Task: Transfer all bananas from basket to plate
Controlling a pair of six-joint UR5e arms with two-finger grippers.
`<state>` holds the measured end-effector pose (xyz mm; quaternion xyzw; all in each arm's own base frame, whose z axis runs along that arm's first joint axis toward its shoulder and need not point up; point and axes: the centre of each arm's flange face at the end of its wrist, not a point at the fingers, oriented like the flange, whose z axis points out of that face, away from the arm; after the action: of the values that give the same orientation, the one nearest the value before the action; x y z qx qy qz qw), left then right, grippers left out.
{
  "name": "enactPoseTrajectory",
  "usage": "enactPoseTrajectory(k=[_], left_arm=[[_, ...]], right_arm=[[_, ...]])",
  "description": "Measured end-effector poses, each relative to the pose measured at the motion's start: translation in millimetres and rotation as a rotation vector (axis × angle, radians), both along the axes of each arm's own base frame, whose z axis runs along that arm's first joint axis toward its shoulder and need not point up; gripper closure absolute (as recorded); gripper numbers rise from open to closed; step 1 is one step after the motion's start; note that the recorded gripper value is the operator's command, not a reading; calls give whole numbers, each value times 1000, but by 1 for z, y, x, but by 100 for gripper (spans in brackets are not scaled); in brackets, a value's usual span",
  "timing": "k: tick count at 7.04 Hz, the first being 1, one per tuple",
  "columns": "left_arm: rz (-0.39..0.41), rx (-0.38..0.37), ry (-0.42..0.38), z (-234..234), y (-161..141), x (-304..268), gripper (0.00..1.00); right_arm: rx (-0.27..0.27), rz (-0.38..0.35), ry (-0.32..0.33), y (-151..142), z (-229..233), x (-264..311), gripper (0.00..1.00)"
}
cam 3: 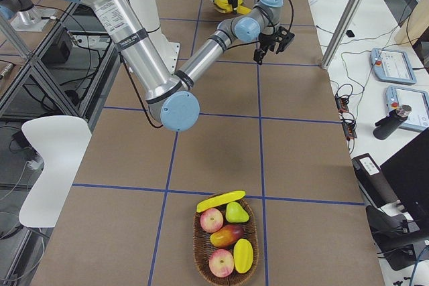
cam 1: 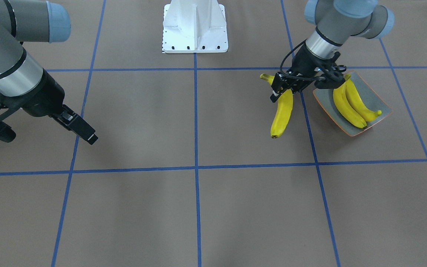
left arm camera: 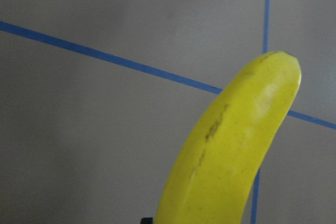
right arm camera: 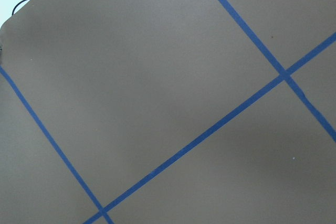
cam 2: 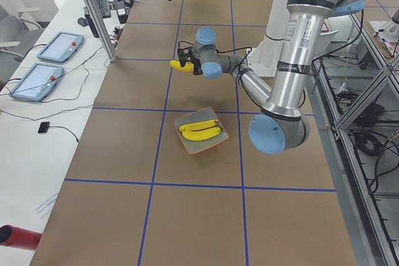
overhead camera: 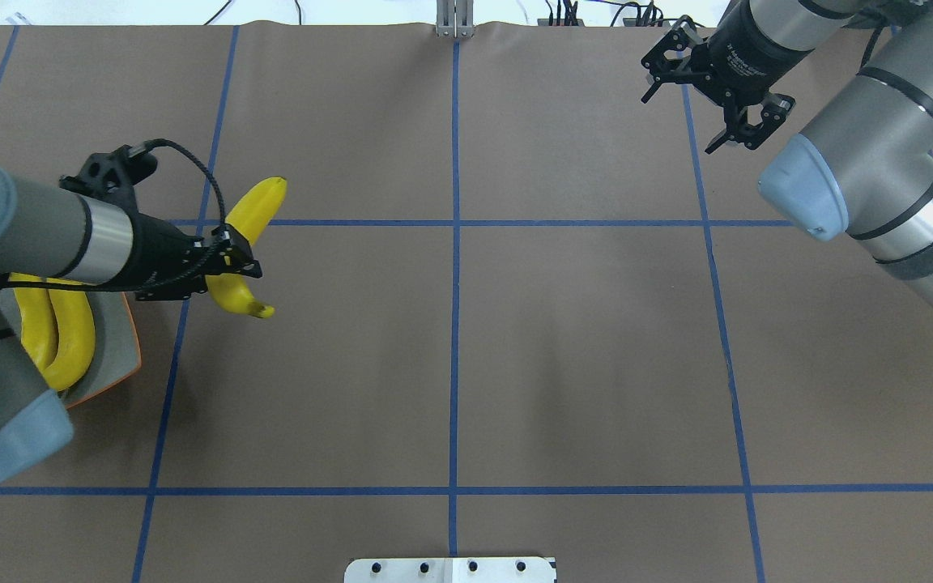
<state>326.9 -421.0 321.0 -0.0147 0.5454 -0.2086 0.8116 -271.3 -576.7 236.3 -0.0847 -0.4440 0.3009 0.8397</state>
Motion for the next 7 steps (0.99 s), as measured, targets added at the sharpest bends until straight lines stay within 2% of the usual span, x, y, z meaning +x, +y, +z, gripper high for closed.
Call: enactPoseTrajectory(k=[1, 3, 5, 7], left_arm=[[-28, -109, 5, 20, -2, -30, 100], [-71, -263, -25, 65, 3, -64, 100], [-138, -369, -55, 94, 7, -75, 100], [-244, -427, -75, 108, 1, -75, 100]], right_arm=[[16, -5, 20, -3, 7, 0, 0], [24, -10, 37, -6, 14, -3, 0], [28, -10, 47, -6, 16, -7, 0], [30, -8, 61, -6, 20, -12, 0]])
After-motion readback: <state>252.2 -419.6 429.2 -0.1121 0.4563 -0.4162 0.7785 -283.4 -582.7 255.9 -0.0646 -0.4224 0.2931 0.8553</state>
